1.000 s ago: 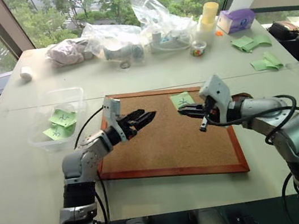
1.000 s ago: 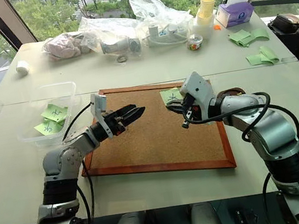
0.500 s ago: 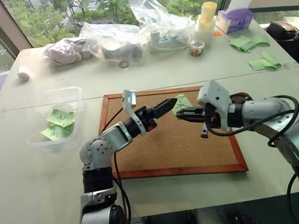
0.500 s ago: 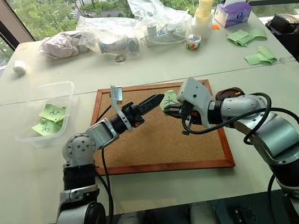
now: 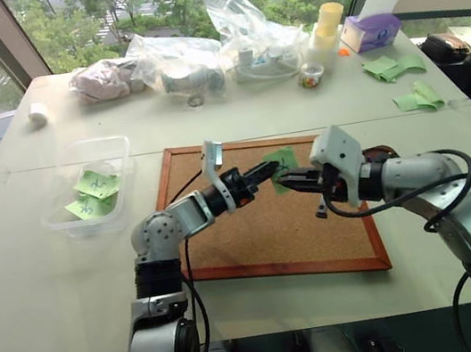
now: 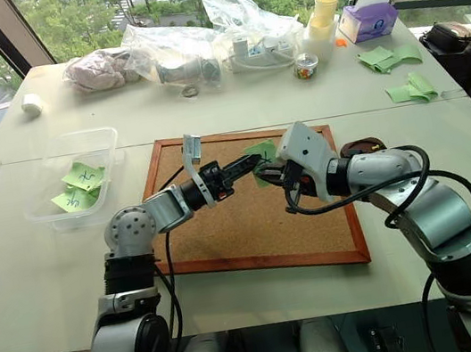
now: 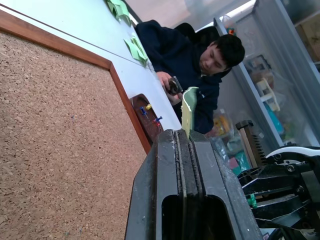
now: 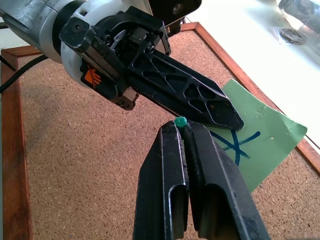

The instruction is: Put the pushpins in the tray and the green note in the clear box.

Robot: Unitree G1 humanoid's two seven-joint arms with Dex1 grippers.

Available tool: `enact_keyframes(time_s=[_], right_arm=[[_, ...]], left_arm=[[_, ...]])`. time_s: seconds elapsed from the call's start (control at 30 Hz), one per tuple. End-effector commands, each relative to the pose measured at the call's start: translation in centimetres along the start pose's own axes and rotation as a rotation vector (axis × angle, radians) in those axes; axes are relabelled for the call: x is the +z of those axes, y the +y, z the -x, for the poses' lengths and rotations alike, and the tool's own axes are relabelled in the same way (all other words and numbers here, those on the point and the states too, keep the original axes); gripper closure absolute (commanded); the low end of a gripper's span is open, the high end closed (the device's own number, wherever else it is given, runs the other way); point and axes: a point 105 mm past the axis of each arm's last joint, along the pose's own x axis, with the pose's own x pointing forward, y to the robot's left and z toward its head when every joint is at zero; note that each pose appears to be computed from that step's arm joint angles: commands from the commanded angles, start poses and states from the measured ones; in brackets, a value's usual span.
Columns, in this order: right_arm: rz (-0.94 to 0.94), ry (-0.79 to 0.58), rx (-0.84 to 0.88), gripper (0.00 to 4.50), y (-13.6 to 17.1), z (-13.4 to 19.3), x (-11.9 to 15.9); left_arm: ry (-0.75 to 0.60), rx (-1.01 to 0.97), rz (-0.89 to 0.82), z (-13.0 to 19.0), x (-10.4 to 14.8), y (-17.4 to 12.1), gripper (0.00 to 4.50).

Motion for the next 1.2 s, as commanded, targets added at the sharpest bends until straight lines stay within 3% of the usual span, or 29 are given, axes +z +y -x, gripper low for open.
enact_keyframes(time_s=[0.03, 0.2, 0.37, 0.67, 0.93, 1.07, 1.2], right_arm=[[0.043, -0.039, -0.059, 4.50, -1.2, 1.5, 1.7], [-0.068, -0.056, -0.247, 4.50, -4.9, 4.2, 1.2], [-0.282, 0.008, -0.514, 4.50, -9.5, 8.9, -3.9], [-0.418, 0.129, -0.646, 4.50, -11.0, 10.5, -10.5], [-0.467, 0.155, -0.670, 4.50, -10.9, 10.6, -12.9], [-0.475, 0.179, -0.682, 3.21, -10.8, 10.7, -13.7], [-0.473, 0.191, -0.704, 1.14, -11.0, 11.0, -14.0]], left_arm=[[-0.033, 0.000, -0.048, 0.4, 1.0, -0.2, 4.45], [-0.028, 0.038, -0.136, 0.8, 1.1, 0.3, 4.45], [-0.060, 0.063, -0.238, 1.5, 2.0, 0.2, 4.45], [-0.082, 0.082, -0.299, 2.1, 2.6, 0.1, 4.45], [-0.094, 0.104, -0.311, 2.5, 2.8, 0.3, 4.45], [-0.097, 0.111, -0.316, 2.6, 2.9, 0.4, 4.50], [-0.099, 0.115, -0.319, 2.6, 2.9, 0.4, 4.50]])
